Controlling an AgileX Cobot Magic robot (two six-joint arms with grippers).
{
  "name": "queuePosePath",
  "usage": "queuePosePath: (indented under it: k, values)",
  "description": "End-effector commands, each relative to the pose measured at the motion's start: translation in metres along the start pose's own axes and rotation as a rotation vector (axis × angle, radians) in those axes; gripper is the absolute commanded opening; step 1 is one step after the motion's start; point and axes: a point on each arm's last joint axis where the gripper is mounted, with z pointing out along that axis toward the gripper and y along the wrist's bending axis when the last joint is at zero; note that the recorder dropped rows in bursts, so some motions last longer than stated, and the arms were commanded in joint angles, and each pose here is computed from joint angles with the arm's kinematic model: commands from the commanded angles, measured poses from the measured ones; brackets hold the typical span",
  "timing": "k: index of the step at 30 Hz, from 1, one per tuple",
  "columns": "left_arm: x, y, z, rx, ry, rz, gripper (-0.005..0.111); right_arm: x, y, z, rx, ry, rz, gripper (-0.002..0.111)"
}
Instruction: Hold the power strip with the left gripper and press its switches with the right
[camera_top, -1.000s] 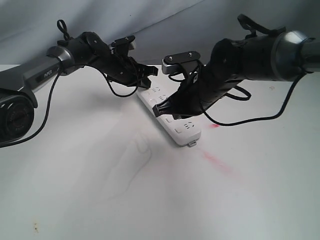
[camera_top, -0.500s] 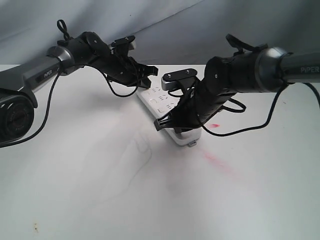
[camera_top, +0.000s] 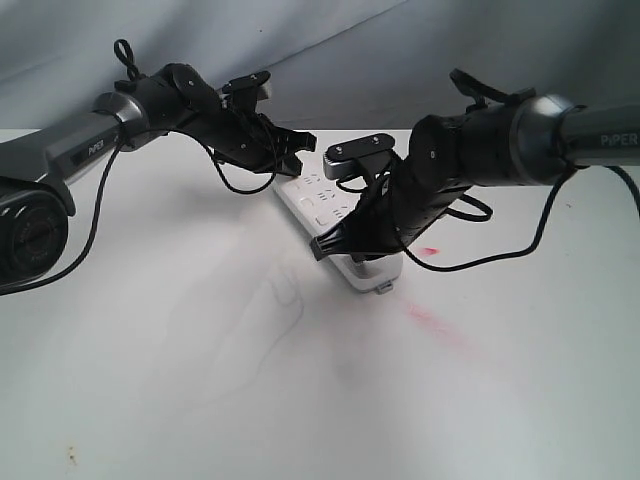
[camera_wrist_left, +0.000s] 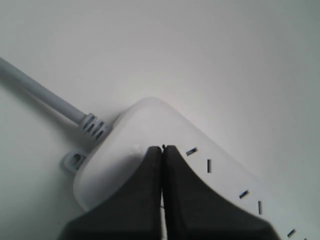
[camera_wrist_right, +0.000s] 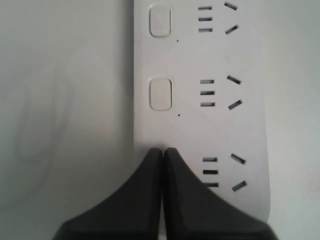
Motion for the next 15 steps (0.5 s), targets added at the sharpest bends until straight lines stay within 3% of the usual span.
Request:
queuePosePath:
  k: [1, 15]
  values:
    - [0.002, 0.001, 0.003, -0.004, 0.010, 0.004, 0.000, 0.002, -0.001, 0.006, 0.005, 0.019, -0.005, 0.000]
    - [0.002, 0.001, 0.003, -0.004, 0.010, 0.004, 0.000, 0.014, -0.002, 0.021, 0.004, 0.108, 0.036, 0.000]
